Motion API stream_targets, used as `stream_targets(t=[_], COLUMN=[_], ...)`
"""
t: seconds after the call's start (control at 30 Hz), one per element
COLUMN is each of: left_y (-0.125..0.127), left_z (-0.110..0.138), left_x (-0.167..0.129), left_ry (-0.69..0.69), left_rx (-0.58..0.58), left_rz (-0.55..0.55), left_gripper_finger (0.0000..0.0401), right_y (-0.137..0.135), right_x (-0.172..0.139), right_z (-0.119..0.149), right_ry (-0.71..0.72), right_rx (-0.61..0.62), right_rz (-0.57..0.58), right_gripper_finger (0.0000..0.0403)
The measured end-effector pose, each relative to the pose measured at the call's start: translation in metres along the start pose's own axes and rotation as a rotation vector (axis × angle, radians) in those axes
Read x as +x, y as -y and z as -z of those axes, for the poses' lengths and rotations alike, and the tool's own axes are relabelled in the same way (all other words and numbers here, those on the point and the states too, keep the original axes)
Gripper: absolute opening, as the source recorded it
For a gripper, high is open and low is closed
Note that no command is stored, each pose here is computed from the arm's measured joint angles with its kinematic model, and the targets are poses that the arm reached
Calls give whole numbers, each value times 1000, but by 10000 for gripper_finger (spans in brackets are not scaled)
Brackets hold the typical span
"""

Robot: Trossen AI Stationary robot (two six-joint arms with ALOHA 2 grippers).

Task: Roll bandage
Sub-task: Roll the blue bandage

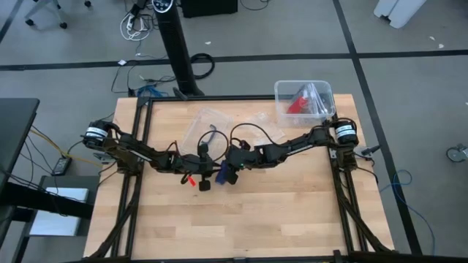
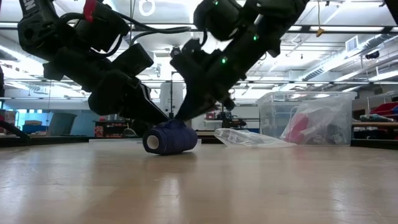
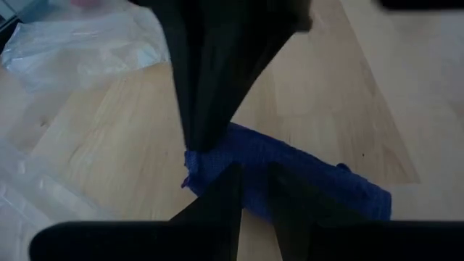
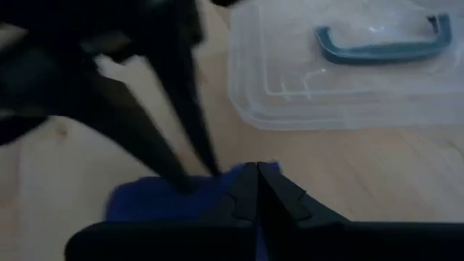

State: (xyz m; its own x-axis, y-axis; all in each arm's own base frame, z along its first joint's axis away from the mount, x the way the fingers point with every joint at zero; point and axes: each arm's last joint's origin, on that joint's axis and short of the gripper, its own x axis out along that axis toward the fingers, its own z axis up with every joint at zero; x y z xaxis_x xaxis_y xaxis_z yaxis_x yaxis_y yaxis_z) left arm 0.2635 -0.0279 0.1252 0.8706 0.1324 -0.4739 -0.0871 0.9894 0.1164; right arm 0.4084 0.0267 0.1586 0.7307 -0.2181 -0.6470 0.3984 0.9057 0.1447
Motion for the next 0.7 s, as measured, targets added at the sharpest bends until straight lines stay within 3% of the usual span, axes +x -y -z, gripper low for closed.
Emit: stream_targets(t=[0.3, 0.7], left_y=[0, 4], left_z=[-1, 0], left_x=[0, 2], left_ry=[6, 18], left_rx=[1, -31], left_rz=[1, 114], left_gripper_finger=[59, 53], right_y=[-1, -1], right_x=[0, -1], right_z=[9, 12], right_ry=[-65, -67], right_rx=[-19, -18], right_rz=[18, 50], right_gripper_finger=[2, 1])
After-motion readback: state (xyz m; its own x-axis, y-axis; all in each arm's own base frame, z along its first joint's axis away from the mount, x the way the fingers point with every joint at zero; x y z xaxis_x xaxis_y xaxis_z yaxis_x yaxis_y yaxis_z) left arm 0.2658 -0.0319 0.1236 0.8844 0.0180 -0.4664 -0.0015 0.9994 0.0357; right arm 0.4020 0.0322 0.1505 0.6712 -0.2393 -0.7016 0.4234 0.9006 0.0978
